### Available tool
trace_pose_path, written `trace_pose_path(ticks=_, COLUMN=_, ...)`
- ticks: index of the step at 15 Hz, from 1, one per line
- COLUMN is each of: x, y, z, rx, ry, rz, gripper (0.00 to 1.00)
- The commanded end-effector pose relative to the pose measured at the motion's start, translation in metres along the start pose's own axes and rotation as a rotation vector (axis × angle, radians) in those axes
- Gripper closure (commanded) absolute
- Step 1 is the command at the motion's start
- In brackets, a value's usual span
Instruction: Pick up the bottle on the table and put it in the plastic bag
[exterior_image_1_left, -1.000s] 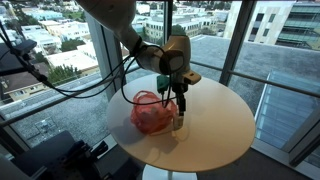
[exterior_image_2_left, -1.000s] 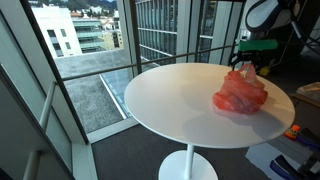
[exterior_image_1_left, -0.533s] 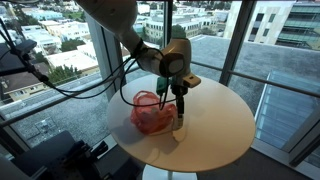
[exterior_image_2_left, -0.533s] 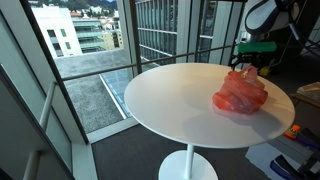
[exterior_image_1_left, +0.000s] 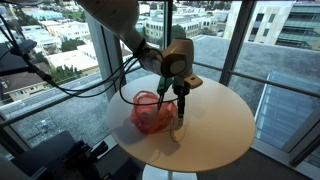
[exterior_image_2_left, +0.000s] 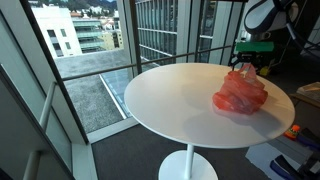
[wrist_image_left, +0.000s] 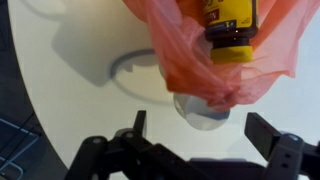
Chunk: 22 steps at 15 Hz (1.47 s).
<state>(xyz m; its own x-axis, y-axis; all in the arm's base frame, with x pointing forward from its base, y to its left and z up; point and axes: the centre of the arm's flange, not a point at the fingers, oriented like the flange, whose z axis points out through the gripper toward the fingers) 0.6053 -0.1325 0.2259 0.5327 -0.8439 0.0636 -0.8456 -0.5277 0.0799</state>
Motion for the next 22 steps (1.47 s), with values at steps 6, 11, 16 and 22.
trace_pose_path(ticks=6, x=0.019, y=-0.013, z=0.011, rx=-0.011, ry=0.014, rz=0.051, gripper=0.00)
trace_pose_path(ticks=11, x=0.014, y=-0.016, z=0.007, rx=-0.003, ry=0.010, rz=0.040, gripper=0.00)
trace_pose_path(ticks=16, x=0.003, y=-0.021, z=0.003, rx=0.000, ry=0.006, rz=0.021, gripper=0.00)
trace_pose_path(ticks=22, x=-0.002, y=-0.025, z=0.006, rx=-0.007, ry=0.008, rz=0.009, gripper=0.19)
